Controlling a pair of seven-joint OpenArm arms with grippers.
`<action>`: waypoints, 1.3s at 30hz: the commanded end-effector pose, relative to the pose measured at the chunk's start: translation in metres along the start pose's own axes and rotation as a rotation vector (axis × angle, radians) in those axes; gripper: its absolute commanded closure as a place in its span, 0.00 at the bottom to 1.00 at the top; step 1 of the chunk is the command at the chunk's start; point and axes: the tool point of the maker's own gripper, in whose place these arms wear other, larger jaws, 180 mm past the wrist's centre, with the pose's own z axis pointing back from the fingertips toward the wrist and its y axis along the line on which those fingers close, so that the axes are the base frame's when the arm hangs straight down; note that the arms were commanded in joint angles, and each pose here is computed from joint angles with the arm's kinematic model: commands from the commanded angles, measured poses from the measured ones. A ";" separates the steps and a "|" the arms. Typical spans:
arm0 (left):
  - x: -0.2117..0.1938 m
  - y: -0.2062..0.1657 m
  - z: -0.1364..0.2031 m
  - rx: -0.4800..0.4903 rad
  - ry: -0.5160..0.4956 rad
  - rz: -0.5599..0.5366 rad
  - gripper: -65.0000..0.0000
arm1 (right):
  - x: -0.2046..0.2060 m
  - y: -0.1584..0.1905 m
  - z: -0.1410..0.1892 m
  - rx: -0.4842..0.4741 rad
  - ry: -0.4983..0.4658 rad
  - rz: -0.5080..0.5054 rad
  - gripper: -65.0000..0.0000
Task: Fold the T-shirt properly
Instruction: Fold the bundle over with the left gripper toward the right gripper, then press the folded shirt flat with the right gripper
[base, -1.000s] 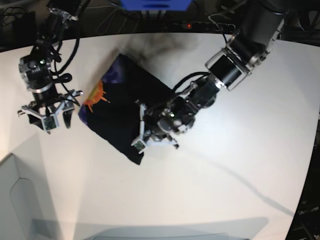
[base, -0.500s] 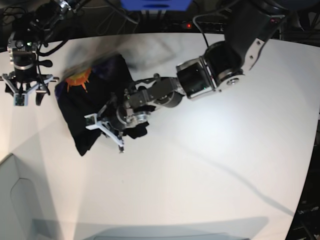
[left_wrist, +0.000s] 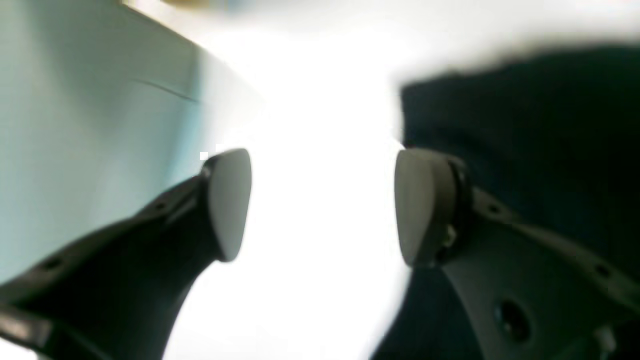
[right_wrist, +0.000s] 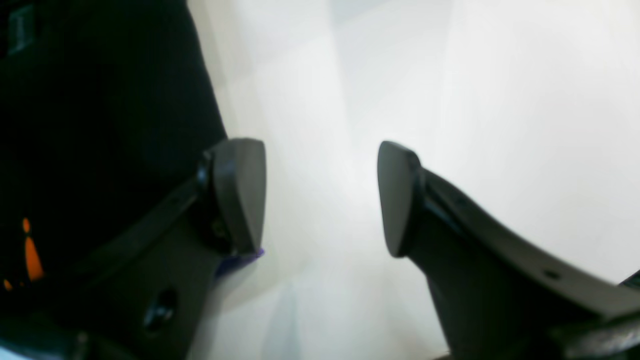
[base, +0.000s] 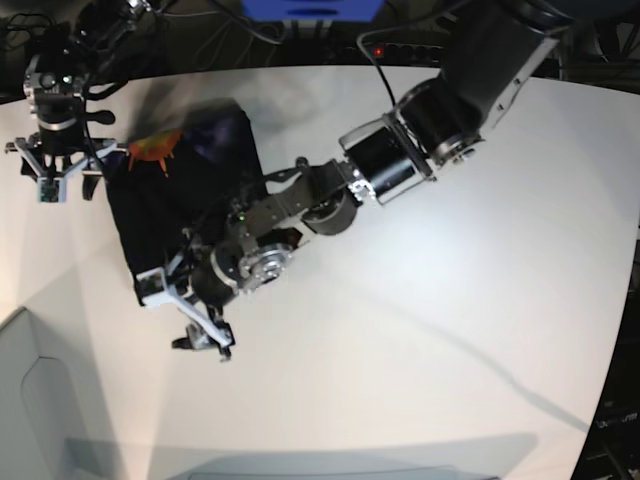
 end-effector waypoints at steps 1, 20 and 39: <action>0.011 0.028 0.006 0.071 -0.040 0.008 0.34 | 0.013 0.000 0.002 0.006 -0.047 0.013 0.45; -0.272 0.134 0.262 0.708 0.464 0.473 0.34 | -0.036 0.071 -0.022 0.225 0.077 -0.023 0.45; -0.305 0.098 0.360 0.805 0.552 0.917 0.34 | 0.019 0.065 0.015 0.244 -0.129 -0.089 0.48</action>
